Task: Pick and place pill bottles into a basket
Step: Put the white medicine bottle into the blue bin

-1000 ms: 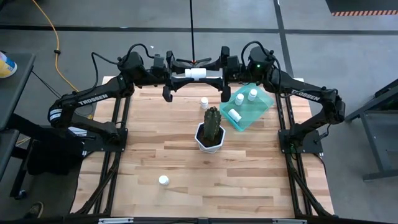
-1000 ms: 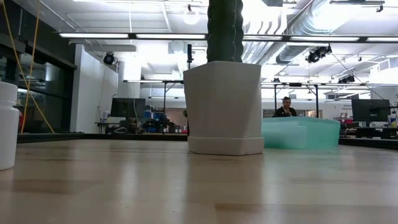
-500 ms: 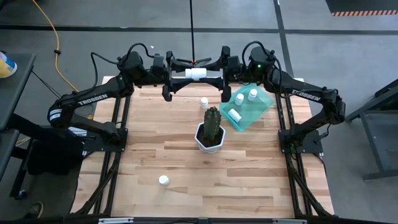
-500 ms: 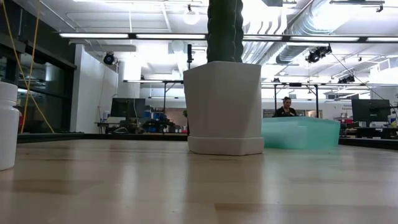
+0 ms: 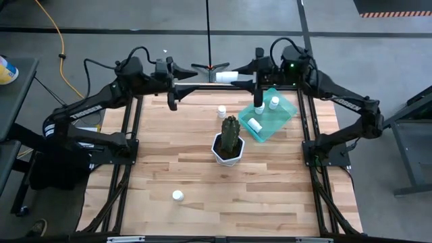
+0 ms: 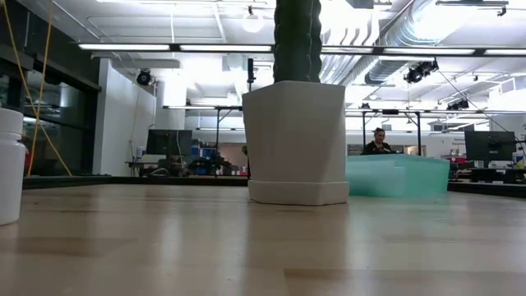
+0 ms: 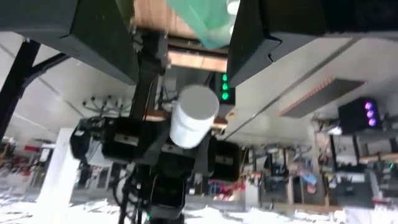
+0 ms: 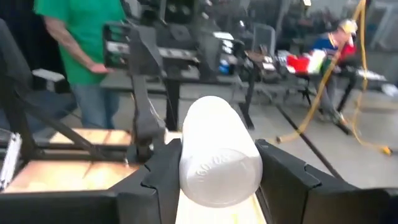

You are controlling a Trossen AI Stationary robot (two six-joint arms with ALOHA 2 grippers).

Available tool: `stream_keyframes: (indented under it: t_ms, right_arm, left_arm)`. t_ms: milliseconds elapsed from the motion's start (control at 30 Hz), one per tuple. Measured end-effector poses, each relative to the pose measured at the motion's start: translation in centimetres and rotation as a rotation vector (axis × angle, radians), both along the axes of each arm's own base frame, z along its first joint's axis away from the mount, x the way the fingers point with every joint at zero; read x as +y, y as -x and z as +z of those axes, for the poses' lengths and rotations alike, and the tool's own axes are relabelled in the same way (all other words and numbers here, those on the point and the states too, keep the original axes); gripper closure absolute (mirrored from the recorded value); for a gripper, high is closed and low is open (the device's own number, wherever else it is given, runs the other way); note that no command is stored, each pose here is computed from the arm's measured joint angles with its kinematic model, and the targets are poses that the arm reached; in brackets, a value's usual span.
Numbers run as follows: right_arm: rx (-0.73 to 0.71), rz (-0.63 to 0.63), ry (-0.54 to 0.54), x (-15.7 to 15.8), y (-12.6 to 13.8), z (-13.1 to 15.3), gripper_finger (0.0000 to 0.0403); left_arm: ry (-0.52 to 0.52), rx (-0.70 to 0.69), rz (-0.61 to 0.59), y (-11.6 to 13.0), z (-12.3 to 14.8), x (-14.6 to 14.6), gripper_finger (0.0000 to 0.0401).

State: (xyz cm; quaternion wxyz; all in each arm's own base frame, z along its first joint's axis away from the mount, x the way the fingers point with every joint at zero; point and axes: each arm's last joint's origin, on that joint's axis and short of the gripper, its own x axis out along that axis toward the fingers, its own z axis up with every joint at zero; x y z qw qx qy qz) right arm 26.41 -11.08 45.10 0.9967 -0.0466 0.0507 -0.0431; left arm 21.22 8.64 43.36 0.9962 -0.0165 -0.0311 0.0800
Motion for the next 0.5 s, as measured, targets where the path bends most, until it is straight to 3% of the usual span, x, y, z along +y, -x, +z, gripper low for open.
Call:
stream_keyframes:
  t_ms: [200,500]
  right_arm:
    - [0.183,-0.166,-0.009,-0.5,2.3,-1.0,0.0234]
    - [0.595,-0.354,-0.146,-1.5,4.3,-4.9,0.0235]
  left_arm:
    - [0.018,0.032,0.015,0.4,-0.2,-0.1,0.0126]
    - [0.057,0.122,0.016,0.4,-1.1,-0.1,0.0136]
